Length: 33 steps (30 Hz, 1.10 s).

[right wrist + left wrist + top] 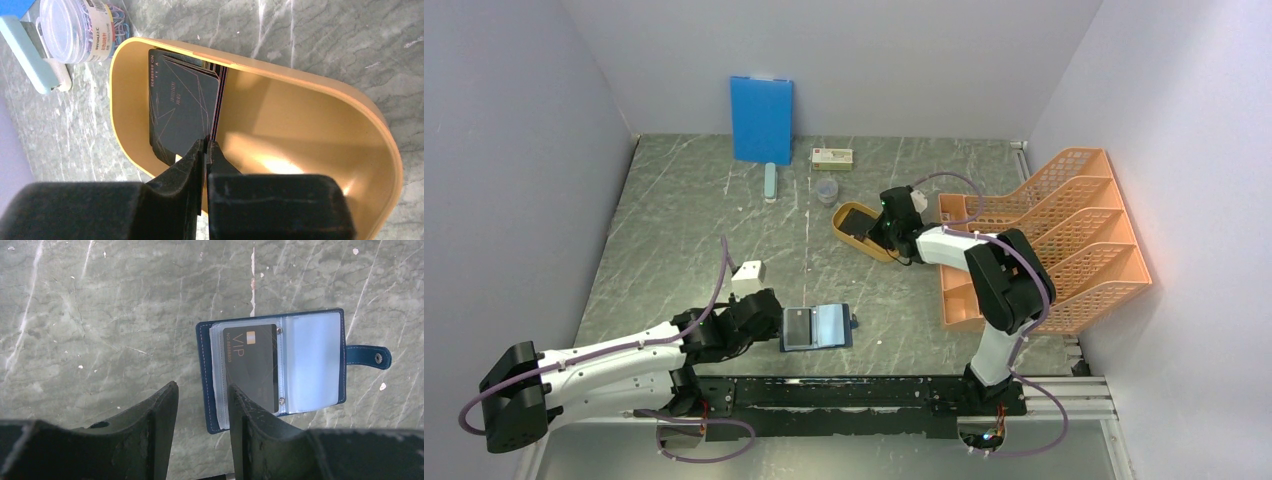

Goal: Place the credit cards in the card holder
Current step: Pick up the credit card from the storage box.

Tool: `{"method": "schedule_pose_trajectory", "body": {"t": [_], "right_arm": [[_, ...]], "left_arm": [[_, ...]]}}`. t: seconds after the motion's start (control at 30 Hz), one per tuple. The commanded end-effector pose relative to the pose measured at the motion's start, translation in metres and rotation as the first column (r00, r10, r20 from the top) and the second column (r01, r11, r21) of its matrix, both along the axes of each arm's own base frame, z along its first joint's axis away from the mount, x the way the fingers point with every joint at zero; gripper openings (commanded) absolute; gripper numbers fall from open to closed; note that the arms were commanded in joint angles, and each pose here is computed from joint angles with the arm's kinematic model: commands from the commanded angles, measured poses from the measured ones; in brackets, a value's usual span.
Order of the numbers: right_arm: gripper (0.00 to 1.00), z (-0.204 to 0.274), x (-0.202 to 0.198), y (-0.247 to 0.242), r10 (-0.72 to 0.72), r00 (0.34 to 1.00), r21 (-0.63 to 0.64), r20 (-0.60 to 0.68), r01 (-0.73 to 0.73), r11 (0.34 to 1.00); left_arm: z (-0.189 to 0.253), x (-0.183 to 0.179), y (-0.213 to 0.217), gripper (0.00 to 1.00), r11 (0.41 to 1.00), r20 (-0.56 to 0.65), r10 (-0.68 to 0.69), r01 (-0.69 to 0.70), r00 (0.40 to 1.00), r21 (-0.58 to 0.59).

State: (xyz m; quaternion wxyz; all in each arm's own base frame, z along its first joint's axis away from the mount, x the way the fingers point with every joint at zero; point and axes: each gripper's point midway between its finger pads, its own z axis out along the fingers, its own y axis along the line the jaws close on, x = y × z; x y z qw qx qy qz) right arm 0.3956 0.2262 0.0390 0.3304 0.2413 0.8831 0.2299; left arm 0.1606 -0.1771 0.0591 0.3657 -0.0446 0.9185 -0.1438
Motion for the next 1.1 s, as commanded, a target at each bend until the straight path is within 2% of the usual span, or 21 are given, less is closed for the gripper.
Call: {"method": "schedule_pose_trajectory", "body": {"t": [0.0,0.07,1.07], "right_arm": [[0.03,-0.003,-0.007,-0.01,-0.01,1.0,-0.019,-0.022,0.01,1.0],[0.0,0.0,-0.007,-0.009,-0.009,1.0,-0.008,-0.016,0.009,1.0],[0.0,0.052,-0.002,0.002,-0.041,0.998,0.115,0.043,0.036,0.993]], "left_arm": [[0.006,0.001,-0.005,0.46,1.0,0.001,-0.006,0.006,1.0,-0.023],[0.005,0.001,-0.005,0.46,1.0,0.001,-0.005,0.005,1.0,-0.023],[0.009,0.0,0.0,0.46,0.999,0.009,0.01,-0.009,1.0,-0.032]]}}
